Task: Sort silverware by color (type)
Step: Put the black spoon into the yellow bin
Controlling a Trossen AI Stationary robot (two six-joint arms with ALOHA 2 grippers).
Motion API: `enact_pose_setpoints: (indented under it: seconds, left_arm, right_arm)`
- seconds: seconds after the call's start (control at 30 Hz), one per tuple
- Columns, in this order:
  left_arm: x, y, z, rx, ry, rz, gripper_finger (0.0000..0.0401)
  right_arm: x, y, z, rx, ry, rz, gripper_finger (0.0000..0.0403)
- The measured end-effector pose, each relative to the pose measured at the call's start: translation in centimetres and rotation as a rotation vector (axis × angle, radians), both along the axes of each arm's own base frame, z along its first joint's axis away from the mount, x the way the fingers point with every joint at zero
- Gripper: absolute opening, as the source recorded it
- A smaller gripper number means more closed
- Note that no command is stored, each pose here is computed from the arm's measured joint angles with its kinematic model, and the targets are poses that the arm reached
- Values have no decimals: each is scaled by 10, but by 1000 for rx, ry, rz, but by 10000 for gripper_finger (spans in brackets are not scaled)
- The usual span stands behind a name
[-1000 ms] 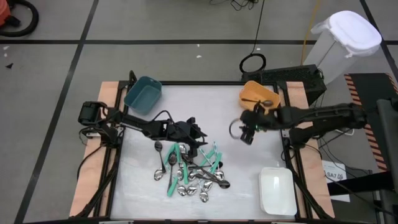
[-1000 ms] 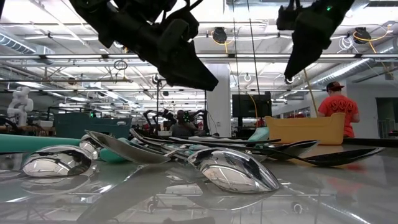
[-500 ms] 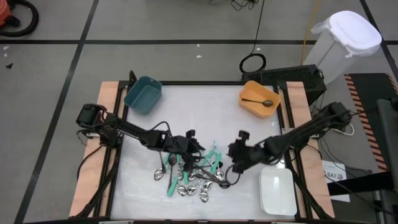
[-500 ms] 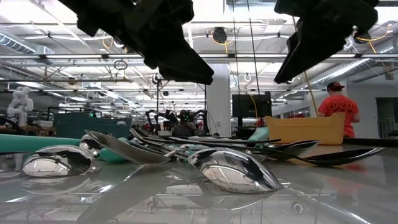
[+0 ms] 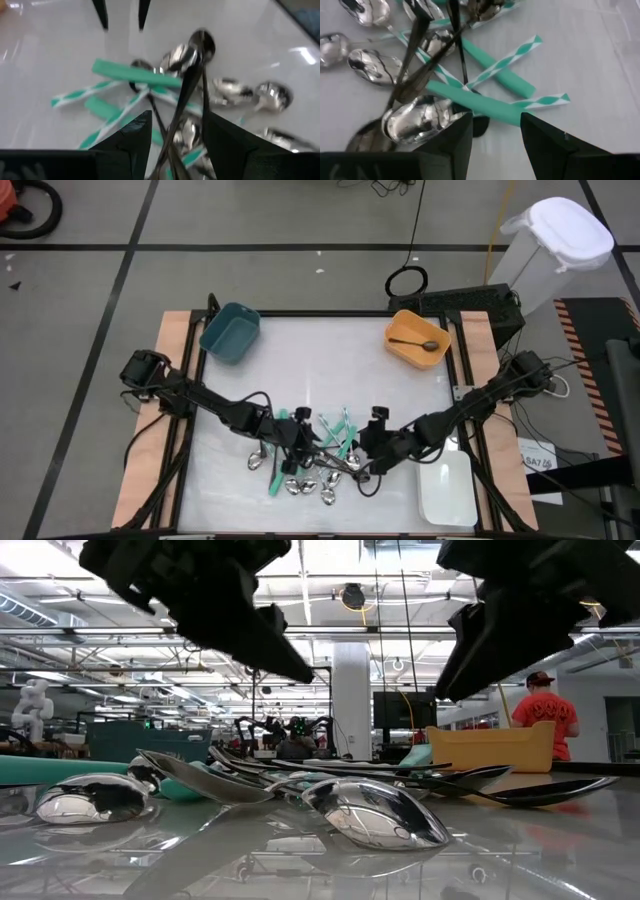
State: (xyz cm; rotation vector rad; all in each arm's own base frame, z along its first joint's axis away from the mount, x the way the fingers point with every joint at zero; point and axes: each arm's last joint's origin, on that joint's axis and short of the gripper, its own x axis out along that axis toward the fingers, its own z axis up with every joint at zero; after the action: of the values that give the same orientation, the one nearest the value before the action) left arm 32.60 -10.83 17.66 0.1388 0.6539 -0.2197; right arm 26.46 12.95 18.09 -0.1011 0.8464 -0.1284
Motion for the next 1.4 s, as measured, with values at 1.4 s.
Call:
enact_pose_setpoints:
  seconds: [1.4]
  left_arm:
    - [16,39,-52,62,178,-24,104]
  right_arm:
    - [7,3,6,-60,-67,107,160]
